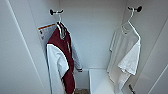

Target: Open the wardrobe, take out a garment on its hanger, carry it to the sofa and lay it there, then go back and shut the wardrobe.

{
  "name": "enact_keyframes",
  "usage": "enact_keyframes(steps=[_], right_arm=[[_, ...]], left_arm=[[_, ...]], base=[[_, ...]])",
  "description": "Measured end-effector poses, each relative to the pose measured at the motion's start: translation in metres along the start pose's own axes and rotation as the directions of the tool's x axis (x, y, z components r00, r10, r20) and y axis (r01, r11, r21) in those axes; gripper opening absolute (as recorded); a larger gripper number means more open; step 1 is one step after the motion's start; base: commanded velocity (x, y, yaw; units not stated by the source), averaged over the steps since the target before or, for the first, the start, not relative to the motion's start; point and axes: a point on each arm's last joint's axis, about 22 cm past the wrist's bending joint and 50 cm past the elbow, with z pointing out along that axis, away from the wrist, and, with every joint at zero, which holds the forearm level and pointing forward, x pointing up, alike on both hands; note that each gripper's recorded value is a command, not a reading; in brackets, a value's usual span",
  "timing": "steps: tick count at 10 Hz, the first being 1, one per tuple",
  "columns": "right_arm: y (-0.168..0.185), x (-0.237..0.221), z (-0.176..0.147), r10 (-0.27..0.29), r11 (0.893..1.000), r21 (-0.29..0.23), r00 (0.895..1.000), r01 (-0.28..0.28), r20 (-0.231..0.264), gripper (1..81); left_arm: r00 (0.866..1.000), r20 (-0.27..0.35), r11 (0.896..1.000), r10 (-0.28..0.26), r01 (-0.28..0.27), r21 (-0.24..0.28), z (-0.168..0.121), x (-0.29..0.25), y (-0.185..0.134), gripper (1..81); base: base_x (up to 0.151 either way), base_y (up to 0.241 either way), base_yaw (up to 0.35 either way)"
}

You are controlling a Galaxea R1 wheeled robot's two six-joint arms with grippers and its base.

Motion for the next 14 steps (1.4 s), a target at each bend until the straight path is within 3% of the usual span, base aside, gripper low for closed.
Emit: enact_keyframes(steps=[3, 5, 6, 8, 9, 10, 12, 13, 14], right_arm=[[0.001, -0.013, -0.001, 0.092, 0.996, -0.004, 0.995, -0.092, -0.041, 81.1], [0.0, -0.023, -0.002, 0.156, 0.988, -0.004, 0.985, -0.157, -0.069, 81.1], [0.0, -0.028, -0.002, 0.188, 0.982, -0.004, 0.979, -0.188, -0.082, 81.1], [-0.005, -0.036, -0.001, 0.249, 0.968, 0.003, 0.962, -0.25, -0.11, 81.1], [-0.01, -0.04, 0.0, 0.273, 0.962, 0.01, 0.954, -0.274, -0.12, 81.1], [-0.01, -0.042, 0.0, 0.286, 0.958, 0.011, 0.95, -0.287, -0.126, 81.1], [-0.01, -0.042, 0.0, 0.288, 0.957, 0.01, 0.949, -0.289, -0.127, 81.1], [-0.009, -0.043, 0.0, 0.287, 0.957, 0.009, 0.95, -0.288, -0.126, 81.1], [-0.009, -0.043, 0.0, 0.288, 0.957, 0.009, 0.949, -0.289, -0.126, 81.1]], left_arm=[[0.995, 0.031, 0.996, 0.092, -0.091, -0.025, 0.007, 0.026, -0.002, 81.1], [0.983, 0.104, 0.989, 0.149, -0.146, -0.036, 0.015, 0.029, 0.004, 81.1], [0.968, 0.174, 0.984, 0.18, -0.178, -0.031, 0.019, 0.024, 0.005, 81.1], [0.92, 0.309, 0.968, 0.24, -0.249, -0.011, 0.02, 0.017, -0.005, 81.1], [0.906, 0.329, 0.961, 0.266, -0.278, -0.011, 0.022, 0.025, -0.008, 81.1], [0.904, 0.325, 0.956, 0.279, -0.292, -0.01, 0.024, 0.037, -0.012, 81.1], [0.913, 0.319, 0.962, 0.255, -0.272, 0.008, 0.027, 0.048, -0.014, 81.1], [0.902, 0.323, 0.953, 0.288, -0.304, -0.001, 0.027, 0.047, -0.014, 81.1], [0.882, 0.33, 0.936, 0.337, -0.352, -0.017, 0.027, 0.045, -0.015, 81.1]], base=[[0.0, 0.0, 0.0], [0.0, 0.0, 0.0], [0.0, 0.0, 0.0], [0.0, 0.0, 0.0], [0.0, 0.0, 0.0], [0.0, 0.0, 0.0], [0.0, 0.0, 0.0], [0.0, 0.0, 0.0], [0.0, 0.0, 0.0]])
